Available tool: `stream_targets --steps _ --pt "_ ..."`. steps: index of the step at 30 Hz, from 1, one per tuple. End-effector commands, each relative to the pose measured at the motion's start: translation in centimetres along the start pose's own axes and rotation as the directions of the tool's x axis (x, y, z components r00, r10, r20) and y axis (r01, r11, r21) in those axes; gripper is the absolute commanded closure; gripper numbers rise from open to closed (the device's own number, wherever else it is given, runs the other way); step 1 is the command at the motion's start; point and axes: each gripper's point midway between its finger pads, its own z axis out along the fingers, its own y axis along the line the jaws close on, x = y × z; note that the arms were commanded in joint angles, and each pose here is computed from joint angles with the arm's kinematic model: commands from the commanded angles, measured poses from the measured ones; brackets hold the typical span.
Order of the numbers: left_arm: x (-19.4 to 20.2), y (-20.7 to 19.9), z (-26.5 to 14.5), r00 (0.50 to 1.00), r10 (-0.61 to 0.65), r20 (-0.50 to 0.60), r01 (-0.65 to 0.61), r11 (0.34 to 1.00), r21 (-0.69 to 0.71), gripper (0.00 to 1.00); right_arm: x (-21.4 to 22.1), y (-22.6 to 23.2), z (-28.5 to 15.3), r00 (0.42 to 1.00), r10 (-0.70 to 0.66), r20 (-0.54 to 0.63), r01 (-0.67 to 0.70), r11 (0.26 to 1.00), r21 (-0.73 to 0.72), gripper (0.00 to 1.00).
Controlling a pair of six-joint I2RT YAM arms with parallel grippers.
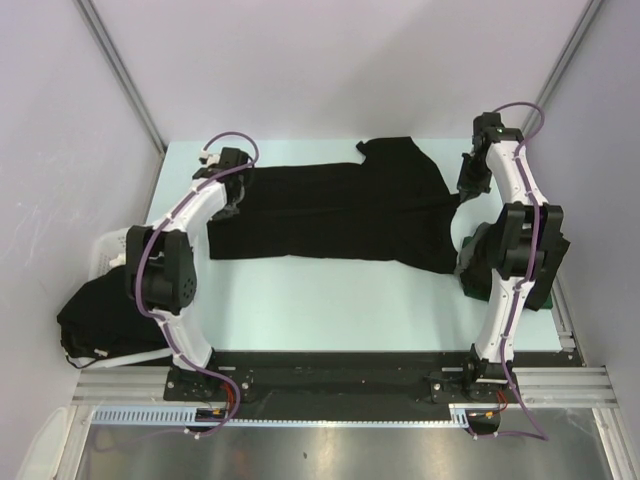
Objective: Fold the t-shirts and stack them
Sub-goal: Fold the flattened tshirt in 1/3 of the way
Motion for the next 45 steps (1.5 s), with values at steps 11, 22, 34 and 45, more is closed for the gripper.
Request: stream_targets --steps 11,22,34,45 --pt "-3.4 -0.1 1.8 0.999 0.002 0.033 0.000 0.999 -0.042 1.00 -1.7 -2.6 1.0 1.000 0.003 0.031 -0.006 0.997 0.080 1.00" --pt "-3.1 -2.3 3.6 0.999 0.026 -0.022 -0.026 1.000 -0.007 1.00 -1.0 -1.7 2.3 1.000 -0.027 0.003 0.027 0.995 0.093 0.97" --pt "-2.5 -2.9 4.0 0.998 0.045 -0.039 -0.044 0.999 0.018 0.54 -1.5 -1.0 1.8 0.998 -0.041 0.043 0.036 0.992 0.117 0.76" --pt "-2.9 -3.4 4.1 0.998 0.049 -0.038 -0.048 0.998 0.041 0.43 -1.8 3.8 -0.7 0.987 -0.102 0.124 0.100 0.995 0.023 0.75"
